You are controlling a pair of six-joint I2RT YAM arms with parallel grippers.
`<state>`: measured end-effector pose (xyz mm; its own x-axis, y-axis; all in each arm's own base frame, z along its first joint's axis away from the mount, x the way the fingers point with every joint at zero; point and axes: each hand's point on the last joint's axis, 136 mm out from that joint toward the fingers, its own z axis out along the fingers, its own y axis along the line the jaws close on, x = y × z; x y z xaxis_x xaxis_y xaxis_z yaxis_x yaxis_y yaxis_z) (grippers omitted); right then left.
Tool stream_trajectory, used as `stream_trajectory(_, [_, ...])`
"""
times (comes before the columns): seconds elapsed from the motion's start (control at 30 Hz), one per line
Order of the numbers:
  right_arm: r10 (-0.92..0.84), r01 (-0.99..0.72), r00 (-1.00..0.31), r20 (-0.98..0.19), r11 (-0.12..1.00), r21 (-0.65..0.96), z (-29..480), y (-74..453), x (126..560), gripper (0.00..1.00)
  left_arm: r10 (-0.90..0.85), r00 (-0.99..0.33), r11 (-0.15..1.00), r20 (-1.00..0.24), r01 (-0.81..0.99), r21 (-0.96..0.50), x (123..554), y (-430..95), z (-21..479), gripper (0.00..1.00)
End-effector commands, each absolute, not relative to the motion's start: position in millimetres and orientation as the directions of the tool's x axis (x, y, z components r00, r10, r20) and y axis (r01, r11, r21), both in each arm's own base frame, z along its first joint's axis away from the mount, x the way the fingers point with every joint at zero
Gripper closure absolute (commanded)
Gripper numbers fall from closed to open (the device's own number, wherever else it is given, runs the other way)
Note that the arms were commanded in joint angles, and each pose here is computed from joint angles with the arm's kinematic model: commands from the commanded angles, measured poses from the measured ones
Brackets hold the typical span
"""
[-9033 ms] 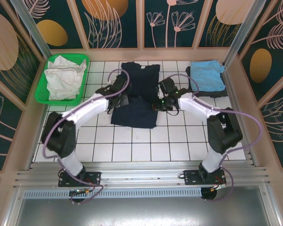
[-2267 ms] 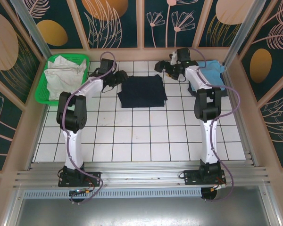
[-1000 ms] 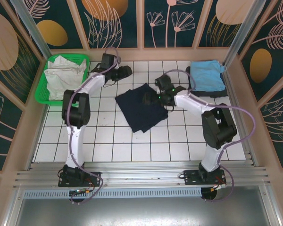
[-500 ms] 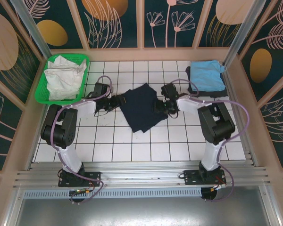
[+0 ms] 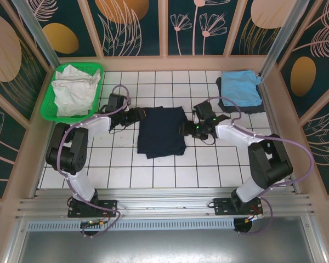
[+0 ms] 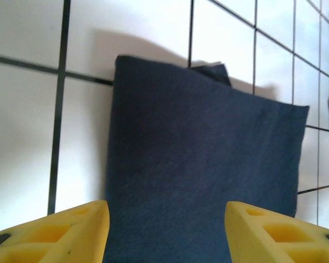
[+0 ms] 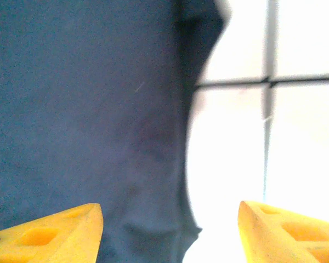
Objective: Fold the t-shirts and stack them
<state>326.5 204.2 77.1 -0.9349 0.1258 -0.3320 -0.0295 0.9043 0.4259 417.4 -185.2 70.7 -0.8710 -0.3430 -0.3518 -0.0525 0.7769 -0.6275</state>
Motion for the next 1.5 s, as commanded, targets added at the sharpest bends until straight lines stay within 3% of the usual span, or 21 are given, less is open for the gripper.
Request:
stream_trajectory(0.0, [0.163, -0.001, -0.933, -0.321, 0.891, 0.453, 67, 215, 341, 0.33, -0.339, -0.875, 0.782, -0.345, -0.058, -0.621, 407, -183, 64, 0.42])
stream_trajectory(0.23, [0.174, -0.020, -0.922, -0.347, 0.872, 0.489, 56, 243, 377, 0.36, -0.315, -0.897, 0.776, -0.309, -0.056, -0.629, 404, -192, 51, 0.44])
stream_trajectory(0.33, [0.169, -0.002, -0.918, -0.358, 0.903, 0.430, 43, 243, 389, 0.38, -0.311, -0.897, 0.779, -0.313, -0.053, -0.624, 406, -193, 51, 0.44])
stream_trajectory(0.67, [0.101, -0.001, -0.945, -0.311, 0.950, 0.312, 11, 263, 382, 0.43, -0.298, -0.905, 0.785, -0.303, -0.052, -0.617, 405, -194, 44, 0.44])
stream_trajectory(0.8, [0.094, -0.009, -0.950, -0.298, 0.945, 0.327, 9, 268, 377, 0.57, -0.296, -0.908, 0.785, -0.297, -0.054, -0.617, 406, -194, 42, 0.44])
stream_trajectory(0.93, [0.090, -0.014, -0.943, -0.321, 0.951, 0.309, 16, 261, 383, 0.82, -0.293, -0.910, 0.782, -0.295, -0.050, -0.621, 405, -195, 42, 0.45])
stream_trajectory(1.0, [0.070, -0.041, -0.932, -0.355, 0.954, 0.297, 27, 256, 392, 0.98, -0.293, -0.909, 0.780, -0.297, -0.048, -0.623, 405, -195, 44, 0.45])
stream_trajectory(1.03, [0.052, -0.059, -0.926, -0.375, 0.958, 0.281, 34, 253, 396, 1.00, -0.290, -0.909, 0.780, -0.299, -0.044, -0.624, 405, -196, 45, 0.45])
stream_trajectory(1.3, [-0.139, -0.171, -0.743, -0.655, 0.985, -0.016, 149, 191, 463, 1.00, -0.289, -0.902, 0.788, -0.321, -0.033, -0.615, 405, -193, 55, 0.46])
stream_trajectory(1.47, [-0.258, -0.118, -0.647, -0.717, 0.964, -0.240, 200, 139, 493, 1.00, -0.289, -0.902, 0.790, -0.319, -0.037, -0.612, 406, -193, 54, 0.46])
